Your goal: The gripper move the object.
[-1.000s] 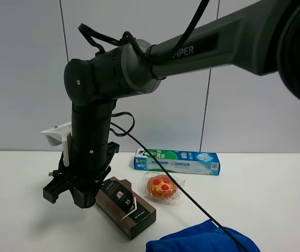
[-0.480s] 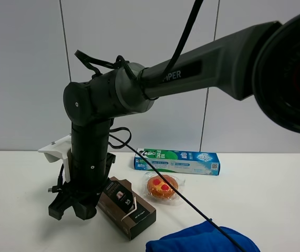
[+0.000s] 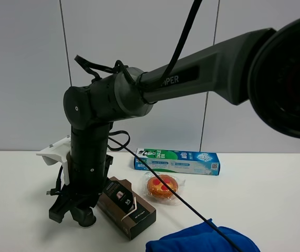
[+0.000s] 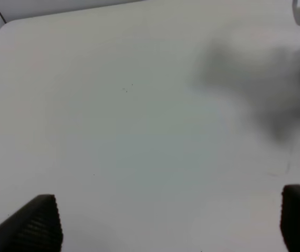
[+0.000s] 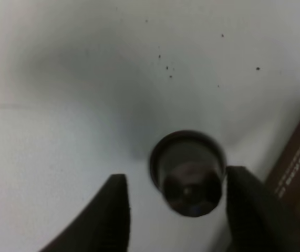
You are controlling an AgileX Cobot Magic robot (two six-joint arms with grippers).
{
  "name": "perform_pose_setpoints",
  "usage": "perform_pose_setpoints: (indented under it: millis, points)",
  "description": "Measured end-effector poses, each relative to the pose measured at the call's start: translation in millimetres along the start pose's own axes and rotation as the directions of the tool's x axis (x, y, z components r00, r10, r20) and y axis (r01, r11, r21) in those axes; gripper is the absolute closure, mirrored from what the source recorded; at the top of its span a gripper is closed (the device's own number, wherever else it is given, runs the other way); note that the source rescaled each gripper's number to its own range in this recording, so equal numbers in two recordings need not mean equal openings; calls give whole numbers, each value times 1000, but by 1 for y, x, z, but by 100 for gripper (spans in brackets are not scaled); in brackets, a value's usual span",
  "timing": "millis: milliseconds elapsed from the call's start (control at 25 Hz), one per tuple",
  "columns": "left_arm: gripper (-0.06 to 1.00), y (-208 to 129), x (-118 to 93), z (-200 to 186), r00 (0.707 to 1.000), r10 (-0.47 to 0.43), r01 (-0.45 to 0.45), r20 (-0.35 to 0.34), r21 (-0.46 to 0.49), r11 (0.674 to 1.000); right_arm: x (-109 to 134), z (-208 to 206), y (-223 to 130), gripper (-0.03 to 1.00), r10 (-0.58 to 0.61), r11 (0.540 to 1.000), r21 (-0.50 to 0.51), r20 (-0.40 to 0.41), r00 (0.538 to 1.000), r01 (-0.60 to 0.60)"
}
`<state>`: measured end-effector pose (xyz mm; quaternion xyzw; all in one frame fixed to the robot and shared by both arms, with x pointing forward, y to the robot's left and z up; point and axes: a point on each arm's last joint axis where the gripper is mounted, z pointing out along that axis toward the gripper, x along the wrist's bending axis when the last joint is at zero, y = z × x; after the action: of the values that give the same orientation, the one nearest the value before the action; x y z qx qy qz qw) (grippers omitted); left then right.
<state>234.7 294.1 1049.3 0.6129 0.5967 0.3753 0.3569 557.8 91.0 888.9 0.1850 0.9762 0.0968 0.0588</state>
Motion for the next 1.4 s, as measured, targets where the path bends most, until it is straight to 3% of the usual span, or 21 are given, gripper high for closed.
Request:
perform_pose_setpoints:
  millis: [160, 320, 440, 680, 800, 1120, 1400]
  points:
    - [-6, 0, 0, 0, 1000, 0, 0, 0, 0, 1000, 0, 0, 1, 64, -24, 1000, -11, 4, 1000, 24]
    - [-6, 0, 0, 0, 1000, 0, 0, 0, 0, 1000, 0, -5, 2, 37, -25, 999, -23, 7, 1000, 25]
    - [-6, 0, 0, 0, 1000, 0, 0, 0, 0, 1000, 1, -30, 8, 26, -31, 997, -71, 25, 999, 33]
    - [-6, 0, 0, 0, 1000, 0, 0, 0, 0, 1000, -4, -141, 16, 23, -43, 963, -256, 157, 987, 82]
    - [-6, 0, 0, 0, 1000, 0, 0, 0, 0, 1000, -9, -187, 8, 23, 11, 952, -298, 237, 971, 62]
    - [-6, 0, 0, 0, 1000, 0, 0, 0, 0, 1000, -44, -222, -32, 23, 246, 964, -179, 303, 921, -198]
    - [-6, 0, 0, 0, 1000, 0, 0, 0, 0, 1000, -74, -258, -60, 23, 396, 911, -252, 320, 861, -325]
